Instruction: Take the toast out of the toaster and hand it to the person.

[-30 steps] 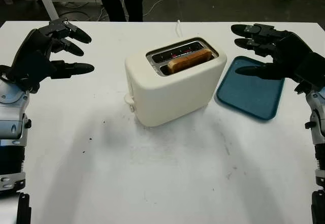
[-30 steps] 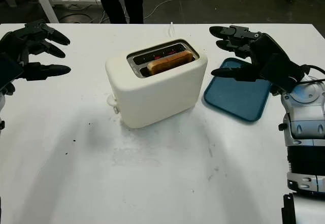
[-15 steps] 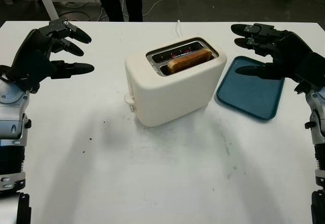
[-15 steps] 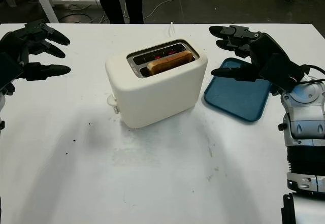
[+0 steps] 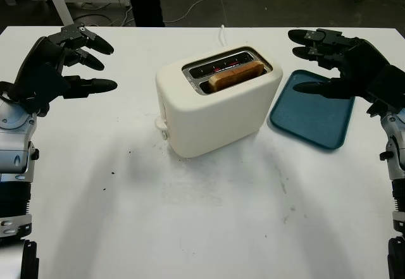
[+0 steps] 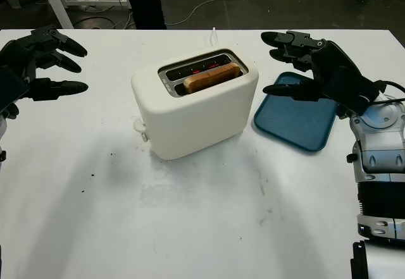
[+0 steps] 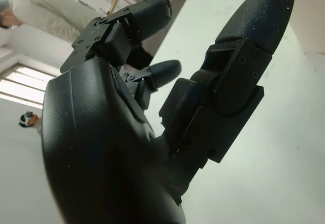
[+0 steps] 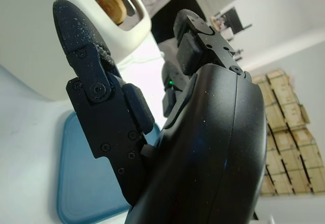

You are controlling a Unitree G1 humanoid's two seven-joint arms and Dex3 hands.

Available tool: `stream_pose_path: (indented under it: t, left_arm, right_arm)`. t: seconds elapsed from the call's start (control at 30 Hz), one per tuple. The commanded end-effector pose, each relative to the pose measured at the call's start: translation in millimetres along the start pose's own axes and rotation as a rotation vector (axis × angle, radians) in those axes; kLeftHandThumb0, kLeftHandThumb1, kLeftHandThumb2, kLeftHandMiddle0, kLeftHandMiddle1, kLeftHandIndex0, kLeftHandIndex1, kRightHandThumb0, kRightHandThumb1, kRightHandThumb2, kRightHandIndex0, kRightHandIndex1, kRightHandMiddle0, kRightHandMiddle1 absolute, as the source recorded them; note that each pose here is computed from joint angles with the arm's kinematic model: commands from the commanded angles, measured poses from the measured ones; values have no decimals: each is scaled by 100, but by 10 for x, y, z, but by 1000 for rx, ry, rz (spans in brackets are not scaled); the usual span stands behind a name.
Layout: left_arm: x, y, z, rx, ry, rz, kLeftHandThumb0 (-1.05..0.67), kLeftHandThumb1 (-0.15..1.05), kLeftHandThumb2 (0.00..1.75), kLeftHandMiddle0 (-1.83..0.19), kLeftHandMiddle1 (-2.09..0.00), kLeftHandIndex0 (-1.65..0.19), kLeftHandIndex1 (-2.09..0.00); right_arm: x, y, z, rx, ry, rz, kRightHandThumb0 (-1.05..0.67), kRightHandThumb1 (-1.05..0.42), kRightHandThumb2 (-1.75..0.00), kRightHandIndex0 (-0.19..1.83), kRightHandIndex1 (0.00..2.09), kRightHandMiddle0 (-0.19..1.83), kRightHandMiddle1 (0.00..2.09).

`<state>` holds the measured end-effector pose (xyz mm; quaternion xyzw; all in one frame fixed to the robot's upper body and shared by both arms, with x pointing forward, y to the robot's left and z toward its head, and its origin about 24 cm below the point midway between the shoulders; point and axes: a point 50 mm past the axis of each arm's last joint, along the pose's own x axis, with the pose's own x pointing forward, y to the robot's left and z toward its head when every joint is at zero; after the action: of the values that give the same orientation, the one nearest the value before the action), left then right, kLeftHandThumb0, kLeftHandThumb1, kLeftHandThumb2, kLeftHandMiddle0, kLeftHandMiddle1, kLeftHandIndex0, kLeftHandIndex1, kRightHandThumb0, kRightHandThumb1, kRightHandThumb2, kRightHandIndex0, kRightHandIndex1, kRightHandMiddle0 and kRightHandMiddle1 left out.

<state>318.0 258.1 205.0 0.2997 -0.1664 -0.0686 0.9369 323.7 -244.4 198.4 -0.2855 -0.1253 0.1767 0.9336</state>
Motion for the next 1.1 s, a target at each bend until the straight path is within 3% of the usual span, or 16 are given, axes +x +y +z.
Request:
stream_pose_path:
  t: [0.0, 1.07]
  left_arm:
    - [1, 18, 11, -2, -14, 8, -105, 71, 0, -35, -131, -36, -119]
    - [11, -10, -4, -1, -1, -3, -105, 71, 0, -34, -130, -35, -118]
  right_arm:
    - [9, 18, 16, 11, -6, -6, -75, -76, 0, 21, 34, 39, 0]
    - [23, 43, 3, 21, -20, 10, -77, -78, 0, 14, 41, 36, 0]
